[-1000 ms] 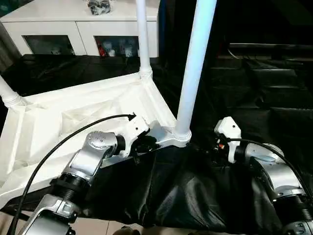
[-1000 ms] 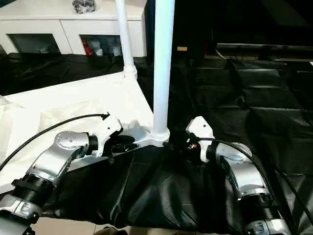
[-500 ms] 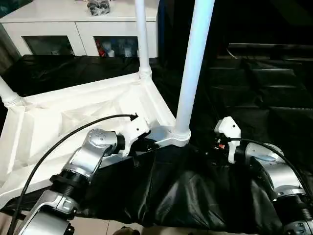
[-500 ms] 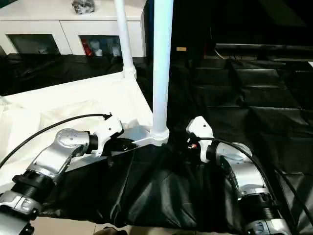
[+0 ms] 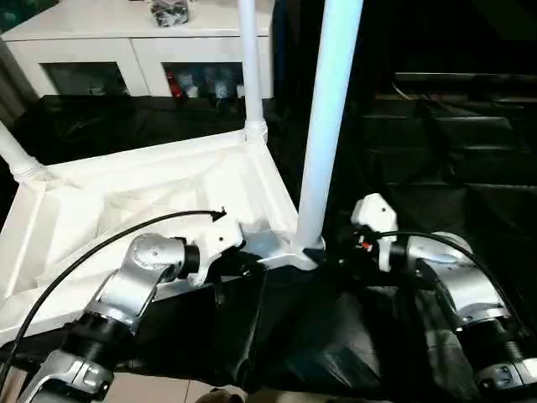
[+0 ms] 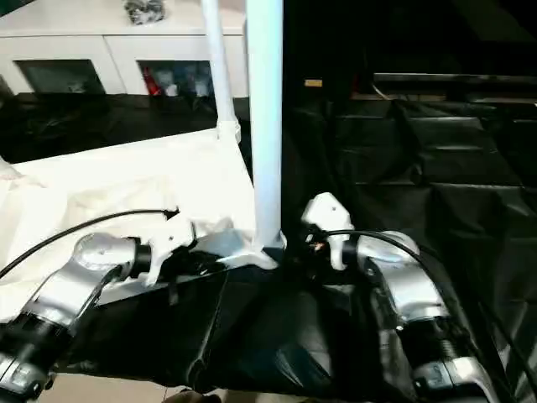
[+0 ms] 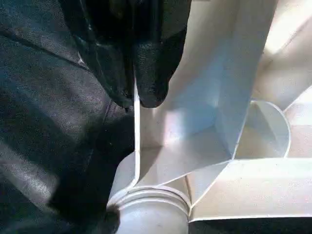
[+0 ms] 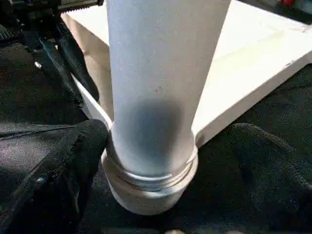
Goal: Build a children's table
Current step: Rotate leg to tighten
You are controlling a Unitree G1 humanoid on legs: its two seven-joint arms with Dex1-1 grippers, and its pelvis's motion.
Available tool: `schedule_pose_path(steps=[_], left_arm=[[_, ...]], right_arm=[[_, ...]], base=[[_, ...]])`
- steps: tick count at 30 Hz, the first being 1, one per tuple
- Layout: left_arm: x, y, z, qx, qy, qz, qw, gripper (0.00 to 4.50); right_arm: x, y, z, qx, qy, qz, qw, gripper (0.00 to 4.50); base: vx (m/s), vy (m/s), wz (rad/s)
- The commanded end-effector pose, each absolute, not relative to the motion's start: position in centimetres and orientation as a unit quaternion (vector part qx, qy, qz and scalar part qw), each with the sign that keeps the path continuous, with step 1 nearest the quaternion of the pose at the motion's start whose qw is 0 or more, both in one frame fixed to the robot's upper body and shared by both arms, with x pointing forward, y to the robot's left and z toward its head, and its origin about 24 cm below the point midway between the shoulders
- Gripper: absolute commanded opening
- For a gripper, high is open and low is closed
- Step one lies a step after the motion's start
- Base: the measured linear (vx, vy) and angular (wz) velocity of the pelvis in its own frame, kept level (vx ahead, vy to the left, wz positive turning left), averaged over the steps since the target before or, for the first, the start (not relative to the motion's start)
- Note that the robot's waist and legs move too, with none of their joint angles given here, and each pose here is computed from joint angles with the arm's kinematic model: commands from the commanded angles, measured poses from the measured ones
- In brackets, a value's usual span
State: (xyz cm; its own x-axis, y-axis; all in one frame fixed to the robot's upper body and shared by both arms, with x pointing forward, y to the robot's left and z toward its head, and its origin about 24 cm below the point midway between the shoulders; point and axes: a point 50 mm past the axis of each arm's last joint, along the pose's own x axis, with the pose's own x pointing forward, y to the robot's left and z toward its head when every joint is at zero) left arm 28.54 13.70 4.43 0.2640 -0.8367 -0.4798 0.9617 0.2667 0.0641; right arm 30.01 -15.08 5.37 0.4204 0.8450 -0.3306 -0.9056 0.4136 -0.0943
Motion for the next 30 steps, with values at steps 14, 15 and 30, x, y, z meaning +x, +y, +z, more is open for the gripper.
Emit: schedule_pose_path(steps=[14,15,30], left_arm=[[28.4,13.3,5.1,0.159,0.138,-0.586,0.783,0.00],[28.4,13.3,5.1,0.159,0.138,-0.586,0.783,0.00],[28.6,14.4,5.3,0.171,0.148,-0.570,0.790,0.00]], right_arm=[[31.2,-13.3,5.3,-0.142,0.116,0.561,0.808,3.38],[31.2,-13.3,5.3,-0.142,0.116,0.561,0.808,3.31],[31.0,-12.7,4.8,-0.135,0.126,0.588,0.788,2.56]], base=[[0.000,0.000,0.00],[0.000,0.000,0.00],[0.000,0.000,0.00]])
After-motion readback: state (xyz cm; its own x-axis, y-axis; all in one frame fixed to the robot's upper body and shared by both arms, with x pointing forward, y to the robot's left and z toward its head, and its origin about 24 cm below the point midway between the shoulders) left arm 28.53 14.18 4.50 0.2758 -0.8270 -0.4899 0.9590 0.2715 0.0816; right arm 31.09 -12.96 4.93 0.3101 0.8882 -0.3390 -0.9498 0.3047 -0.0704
